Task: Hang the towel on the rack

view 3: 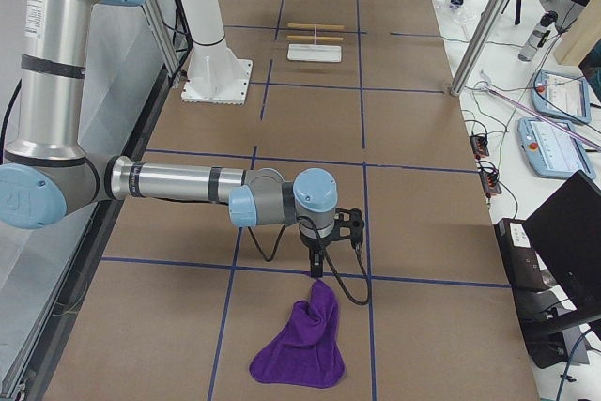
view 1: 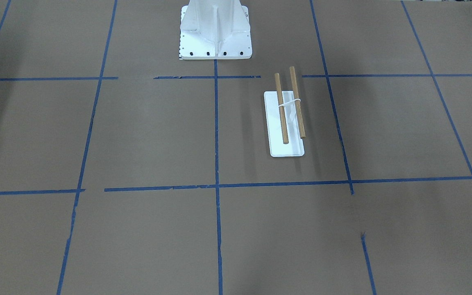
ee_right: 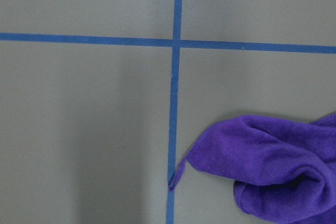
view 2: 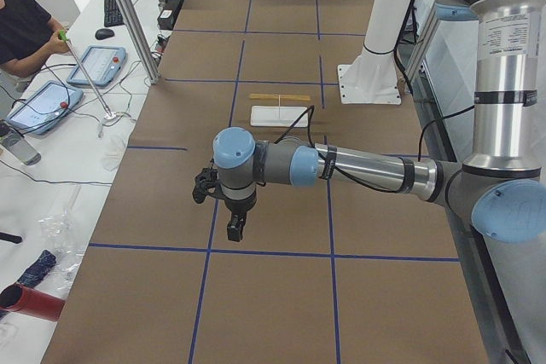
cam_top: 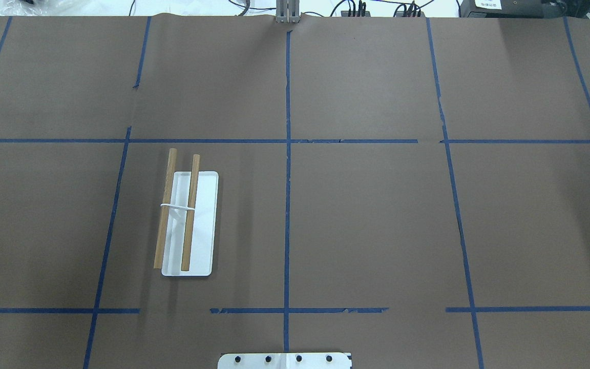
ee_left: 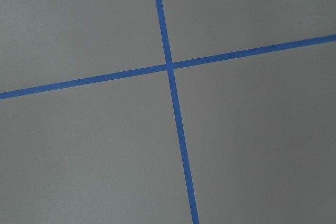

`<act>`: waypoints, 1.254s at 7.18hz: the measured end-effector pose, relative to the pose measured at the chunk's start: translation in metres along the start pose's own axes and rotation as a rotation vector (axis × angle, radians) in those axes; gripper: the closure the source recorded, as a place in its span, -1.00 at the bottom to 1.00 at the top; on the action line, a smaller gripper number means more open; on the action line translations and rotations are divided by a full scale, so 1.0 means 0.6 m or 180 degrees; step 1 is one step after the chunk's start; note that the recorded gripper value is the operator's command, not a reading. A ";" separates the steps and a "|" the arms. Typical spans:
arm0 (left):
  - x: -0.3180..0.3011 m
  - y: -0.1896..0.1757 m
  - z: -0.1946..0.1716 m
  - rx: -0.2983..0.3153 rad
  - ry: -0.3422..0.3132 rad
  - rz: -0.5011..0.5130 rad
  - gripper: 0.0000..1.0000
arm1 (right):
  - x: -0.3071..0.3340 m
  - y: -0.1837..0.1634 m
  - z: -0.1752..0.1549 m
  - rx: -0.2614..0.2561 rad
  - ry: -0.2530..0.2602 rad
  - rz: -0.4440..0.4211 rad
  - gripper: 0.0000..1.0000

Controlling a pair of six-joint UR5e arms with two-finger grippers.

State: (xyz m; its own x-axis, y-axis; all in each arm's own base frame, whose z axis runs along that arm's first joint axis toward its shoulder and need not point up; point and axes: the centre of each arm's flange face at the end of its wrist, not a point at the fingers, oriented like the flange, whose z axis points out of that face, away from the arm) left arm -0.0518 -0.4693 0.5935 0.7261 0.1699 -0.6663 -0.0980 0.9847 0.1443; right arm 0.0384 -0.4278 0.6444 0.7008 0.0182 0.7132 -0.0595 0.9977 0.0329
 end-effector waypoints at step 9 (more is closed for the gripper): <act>0.060 -0.023 -0.046 0.0188 0.0225 0.0177 -1.00 | -0.031 0.040 0.008 -0.0002 -0.0201 -0.0043 -0.99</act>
State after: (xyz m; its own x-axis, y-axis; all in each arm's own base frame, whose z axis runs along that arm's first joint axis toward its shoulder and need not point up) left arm -0.0432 -0.4759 0.5474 0.6705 0.2288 -0.7057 -0.0950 0.9699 0.2241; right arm 0.0204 -0.4048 0.6355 0.6553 0.0005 0.7554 -0.0497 0.9979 0.0425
